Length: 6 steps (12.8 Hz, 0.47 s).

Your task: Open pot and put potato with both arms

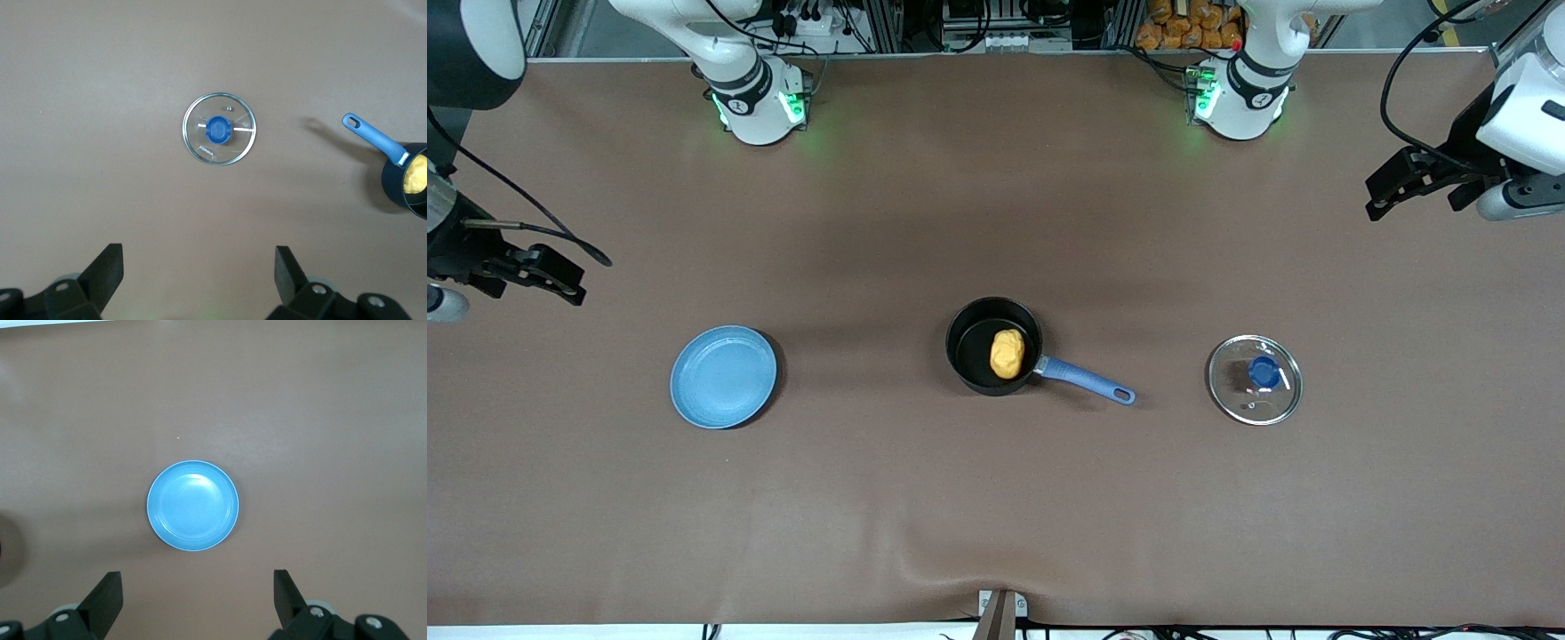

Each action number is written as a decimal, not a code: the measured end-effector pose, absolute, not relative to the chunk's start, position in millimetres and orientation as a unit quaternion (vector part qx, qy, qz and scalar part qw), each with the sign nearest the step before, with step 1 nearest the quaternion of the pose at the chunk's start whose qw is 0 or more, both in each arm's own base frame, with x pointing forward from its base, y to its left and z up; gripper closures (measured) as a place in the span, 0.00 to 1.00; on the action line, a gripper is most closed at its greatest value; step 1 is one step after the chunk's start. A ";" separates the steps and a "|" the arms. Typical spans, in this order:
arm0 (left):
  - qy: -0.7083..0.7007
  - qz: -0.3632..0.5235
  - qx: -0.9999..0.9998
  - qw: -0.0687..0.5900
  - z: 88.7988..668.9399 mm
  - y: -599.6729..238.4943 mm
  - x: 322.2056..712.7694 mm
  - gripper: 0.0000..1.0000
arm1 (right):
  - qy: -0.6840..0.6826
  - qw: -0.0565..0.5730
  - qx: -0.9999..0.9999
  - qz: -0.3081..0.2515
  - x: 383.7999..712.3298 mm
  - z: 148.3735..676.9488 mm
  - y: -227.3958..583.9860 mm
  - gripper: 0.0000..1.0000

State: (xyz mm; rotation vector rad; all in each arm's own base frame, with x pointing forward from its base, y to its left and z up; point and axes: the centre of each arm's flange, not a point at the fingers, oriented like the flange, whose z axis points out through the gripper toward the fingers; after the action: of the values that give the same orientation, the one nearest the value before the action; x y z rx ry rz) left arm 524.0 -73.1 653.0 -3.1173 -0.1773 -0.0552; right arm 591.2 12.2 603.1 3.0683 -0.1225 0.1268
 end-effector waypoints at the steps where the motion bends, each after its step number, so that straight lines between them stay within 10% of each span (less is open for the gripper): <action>1: -0.057 -0.020 -0.998 0.009 654.9 -73.3 524.1 0.00 | -0.038 0.034 0.998 0.041 591.1 603.1 14.1 0.00; 6: -0.055 -0.017 -0.998 0.009 660.4 -75.4 521.5 0.00 | -0.072 0.031 0.996 0.044 590.9 603.4 24.7 0.00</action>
State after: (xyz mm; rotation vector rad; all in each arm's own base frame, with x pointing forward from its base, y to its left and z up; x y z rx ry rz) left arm 521.5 -75.4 660.4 -3.1181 -0.1705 -0.0546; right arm 590.9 24.7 603.4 3.0681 -0.2207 0.1349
